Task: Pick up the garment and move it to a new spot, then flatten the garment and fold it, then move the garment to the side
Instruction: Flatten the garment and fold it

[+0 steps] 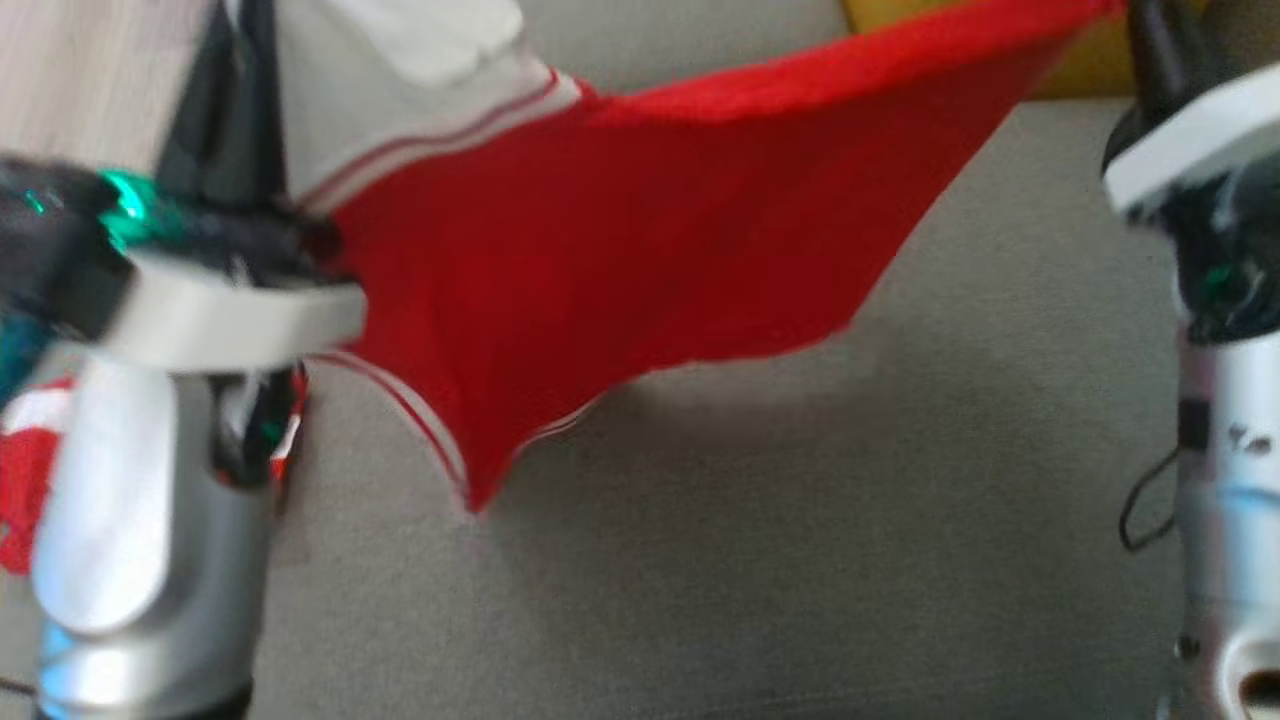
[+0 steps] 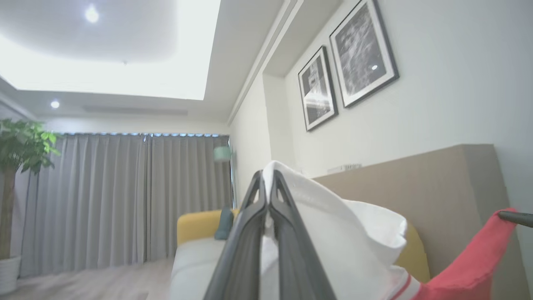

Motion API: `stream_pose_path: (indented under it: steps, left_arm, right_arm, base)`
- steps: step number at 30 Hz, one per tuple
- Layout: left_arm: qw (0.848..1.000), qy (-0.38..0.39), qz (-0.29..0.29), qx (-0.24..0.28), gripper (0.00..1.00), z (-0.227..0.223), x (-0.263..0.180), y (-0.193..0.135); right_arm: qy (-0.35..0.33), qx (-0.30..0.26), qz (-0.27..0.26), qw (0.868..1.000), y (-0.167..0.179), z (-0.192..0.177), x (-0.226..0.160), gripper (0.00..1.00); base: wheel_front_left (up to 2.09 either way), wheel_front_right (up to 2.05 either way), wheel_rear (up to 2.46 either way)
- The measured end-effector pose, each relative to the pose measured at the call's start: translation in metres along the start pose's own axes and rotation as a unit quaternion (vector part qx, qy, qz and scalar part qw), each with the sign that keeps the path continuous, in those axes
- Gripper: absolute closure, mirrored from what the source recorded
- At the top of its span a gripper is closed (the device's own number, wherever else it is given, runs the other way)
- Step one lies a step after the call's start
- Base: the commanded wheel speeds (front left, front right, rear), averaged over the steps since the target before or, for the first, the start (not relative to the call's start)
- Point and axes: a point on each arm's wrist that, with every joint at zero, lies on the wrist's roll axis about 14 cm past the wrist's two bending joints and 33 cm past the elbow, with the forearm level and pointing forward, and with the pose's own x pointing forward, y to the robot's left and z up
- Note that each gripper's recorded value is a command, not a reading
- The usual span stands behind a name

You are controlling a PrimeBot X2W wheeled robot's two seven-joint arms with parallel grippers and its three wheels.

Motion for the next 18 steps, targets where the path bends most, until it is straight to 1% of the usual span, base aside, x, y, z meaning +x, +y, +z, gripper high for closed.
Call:
stream_pose_path:
  steps: [2, 4, 9, 10, 12, 16, 18]
  left_arm:
    - [0.999, -0.034, -0.007, 0.007, 1.0, 0.023, 0.013, -0.001]
    - [0.998, -0.066, -0.015, 0.017, 1.0, 0.045, 0.024, -0.002]
    - [0.991, -0.13, -0.024, 0.02, 1.0, 0.091, 0.041, -0.006]
    - [0.991, -0.13, -0.024, 0.02, 1.0, 0.091, 0.041, -0.006]
    - [0.989, -0.144, -0.024, 0.026, 1.0, 0.102, 0.042, -0.004]
    - [0.988, -0.147, -0.022, 0.03, 1.0, 0.105, 0.042, -0.001]
    - [0.99, -0.138, -0.019, 0.021, 1.0, 0.101, 0.044, 0.002]
  right_arm:
    - [-0.03, 0.003, 0.011, 0.999, 0.007, 0.026, -0.005, 1.0]
    - [-0.053, -0.001, 0.012, 0.999, 0.008, 0.044, -0.012, 1.0]
    - [-0.081, -0.006, 0.006, 0.997, 0.007, 0.069, -0.024, 1.0]
    - [-0.081, -0.006, 0.006, 0.997, 0.007, 0.069, -0.024, 1.0]
    - [-0.091, -0.019, -0.011, 0.996, -0.001, 0.077, -0.028, 1.0]
    - [-0.103, -0.006, -0.035, 0.994, -0.011, 0.089, -0.035, 1.0]
    - [-0.099, -0.003, -0.049, 0.994, -0.017, 0.09, -0.037, 1.0]
  base:
    - [0.0, 0.0, 0.0]
    - [0.0, 0.0, 0.0]
    - [0.0, 0.0, 0.0]
    - [0.0, 0.0, 0.0]
    - [0.0, 0.0, 0.0]
    - [0.0, 0.0, 0.0]
    - [0.0, 0.0, 0.0]
